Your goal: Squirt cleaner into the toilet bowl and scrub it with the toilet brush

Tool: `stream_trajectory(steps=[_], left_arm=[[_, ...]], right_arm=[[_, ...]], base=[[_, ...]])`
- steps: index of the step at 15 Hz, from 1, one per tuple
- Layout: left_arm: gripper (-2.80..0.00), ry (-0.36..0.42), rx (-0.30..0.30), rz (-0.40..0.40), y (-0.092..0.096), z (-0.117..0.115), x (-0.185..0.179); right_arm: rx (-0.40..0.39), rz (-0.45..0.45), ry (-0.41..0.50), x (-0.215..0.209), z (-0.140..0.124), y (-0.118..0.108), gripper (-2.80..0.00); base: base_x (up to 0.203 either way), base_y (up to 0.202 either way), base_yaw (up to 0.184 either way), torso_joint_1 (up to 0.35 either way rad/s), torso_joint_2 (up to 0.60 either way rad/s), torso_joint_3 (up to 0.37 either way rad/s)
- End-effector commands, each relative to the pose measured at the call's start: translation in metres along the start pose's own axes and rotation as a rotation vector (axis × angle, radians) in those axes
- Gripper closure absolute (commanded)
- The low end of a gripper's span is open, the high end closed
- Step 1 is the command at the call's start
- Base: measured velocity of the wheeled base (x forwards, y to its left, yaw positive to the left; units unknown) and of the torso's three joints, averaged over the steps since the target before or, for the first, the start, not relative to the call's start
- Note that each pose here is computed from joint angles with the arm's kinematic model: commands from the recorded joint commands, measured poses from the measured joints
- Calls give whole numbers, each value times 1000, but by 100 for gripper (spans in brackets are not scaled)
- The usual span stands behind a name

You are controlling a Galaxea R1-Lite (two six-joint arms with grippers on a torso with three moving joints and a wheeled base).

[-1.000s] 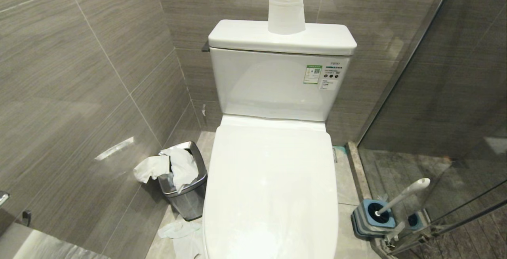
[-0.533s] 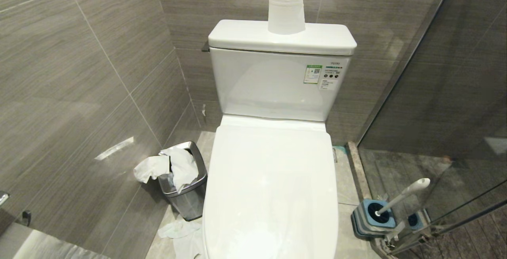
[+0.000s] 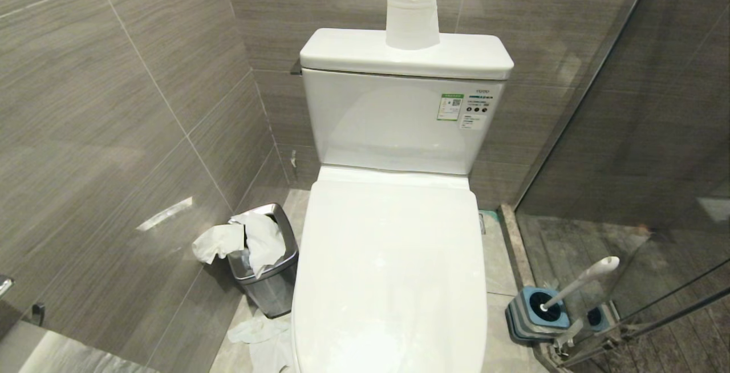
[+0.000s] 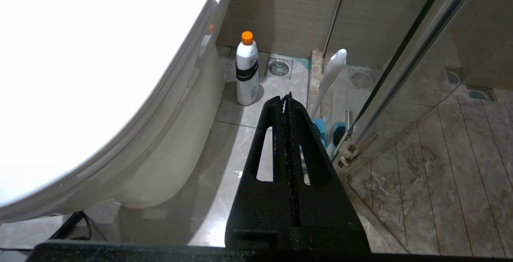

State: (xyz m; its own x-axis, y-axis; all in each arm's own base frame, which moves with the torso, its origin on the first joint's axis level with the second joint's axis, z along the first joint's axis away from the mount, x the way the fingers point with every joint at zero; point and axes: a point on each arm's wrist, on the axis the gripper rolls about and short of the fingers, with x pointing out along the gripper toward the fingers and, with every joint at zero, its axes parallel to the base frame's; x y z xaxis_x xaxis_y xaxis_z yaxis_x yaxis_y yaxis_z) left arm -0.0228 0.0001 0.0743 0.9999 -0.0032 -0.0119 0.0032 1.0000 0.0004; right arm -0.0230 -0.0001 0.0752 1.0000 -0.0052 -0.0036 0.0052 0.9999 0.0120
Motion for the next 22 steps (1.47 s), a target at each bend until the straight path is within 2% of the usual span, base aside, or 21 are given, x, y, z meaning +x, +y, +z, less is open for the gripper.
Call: stream_trajectory(steps=[1, 22], left_arm=[[0, 3, -2, 0, 0, 0, 0], [0, 3, -2, 0, 0, 0, 0]], right_arm=[[0, -1, 1, 0, 0, 0, 0], [0, -1, 1, 0, 0, 0, 0]], base=[[0, 0, 0, 0, 0, 0], [0, 0, 0, 0, 0, 0]])
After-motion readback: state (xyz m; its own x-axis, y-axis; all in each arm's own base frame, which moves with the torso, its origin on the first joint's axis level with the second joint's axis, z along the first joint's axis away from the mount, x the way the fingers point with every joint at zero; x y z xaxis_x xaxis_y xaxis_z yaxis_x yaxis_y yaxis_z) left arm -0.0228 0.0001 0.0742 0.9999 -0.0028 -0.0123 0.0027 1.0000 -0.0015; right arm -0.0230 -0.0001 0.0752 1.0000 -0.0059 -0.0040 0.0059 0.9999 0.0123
